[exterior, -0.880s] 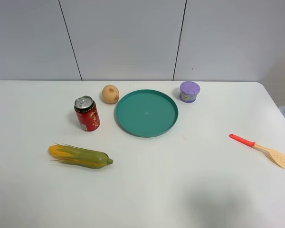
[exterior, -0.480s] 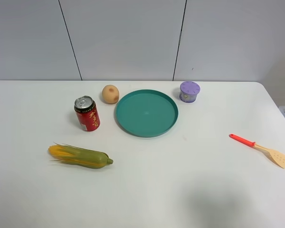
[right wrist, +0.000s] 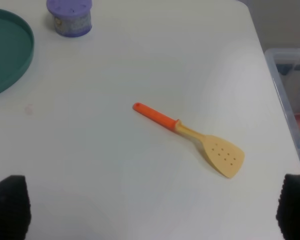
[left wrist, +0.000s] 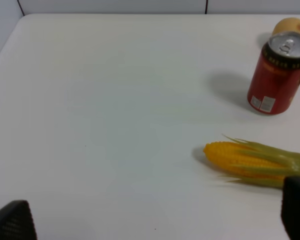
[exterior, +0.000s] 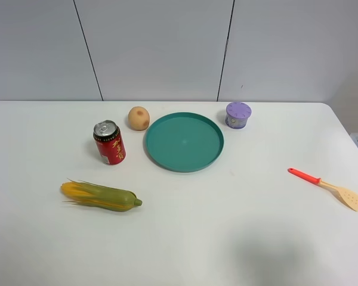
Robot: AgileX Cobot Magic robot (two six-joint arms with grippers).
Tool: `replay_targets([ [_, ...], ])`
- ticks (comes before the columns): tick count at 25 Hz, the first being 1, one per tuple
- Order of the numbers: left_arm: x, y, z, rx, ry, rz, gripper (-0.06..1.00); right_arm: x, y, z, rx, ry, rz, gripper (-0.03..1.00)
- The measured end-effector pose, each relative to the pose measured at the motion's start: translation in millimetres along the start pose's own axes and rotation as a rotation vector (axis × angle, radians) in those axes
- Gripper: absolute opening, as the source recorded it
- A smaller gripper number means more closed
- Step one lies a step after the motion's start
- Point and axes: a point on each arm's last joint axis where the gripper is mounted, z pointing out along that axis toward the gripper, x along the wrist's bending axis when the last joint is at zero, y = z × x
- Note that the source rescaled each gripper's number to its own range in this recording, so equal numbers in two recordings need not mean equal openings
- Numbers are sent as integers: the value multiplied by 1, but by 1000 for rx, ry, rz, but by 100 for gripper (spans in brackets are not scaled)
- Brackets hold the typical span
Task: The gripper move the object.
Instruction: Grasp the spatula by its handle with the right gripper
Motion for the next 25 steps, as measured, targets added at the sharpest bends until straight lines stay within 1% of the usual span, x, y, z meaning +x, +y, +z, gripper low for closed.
replay_targets([
  [6, 0, 0, 0, 0, 0, 0, 100, 0, 0, 0, 3, 0, 0, 100],
  [8, 0, 0, 0, 0, 0, 0, 100, -1, 2, -7, 9, -4, -1, 100],
  [10, 0, 0, 0, 0, 0, 0, 100, -3, 11, -17, 25, -26, -24, 100],
  [13, 0, 0, 0, 0, 0, 0, 100, -7, 33, -31, 50, -55, -84, 100],
  [15, 0, 0, 0, 0, 0, 0, 100, -8, 53, -37, 52, -56, -129, 100],
  [18, 0, 0, 0, 0, 0, 0, 100, -9, 77, -35, 83, -59, -212, 100],
  [20, 0, 0, 0, 0, 0, 0, 100, -11, 88, -27, 127, -66, -269, 100],
  [25, 0, 0, 0, 0, 0, 0, 100, -11, 103, 11, 296, -48, -356, 100],
])
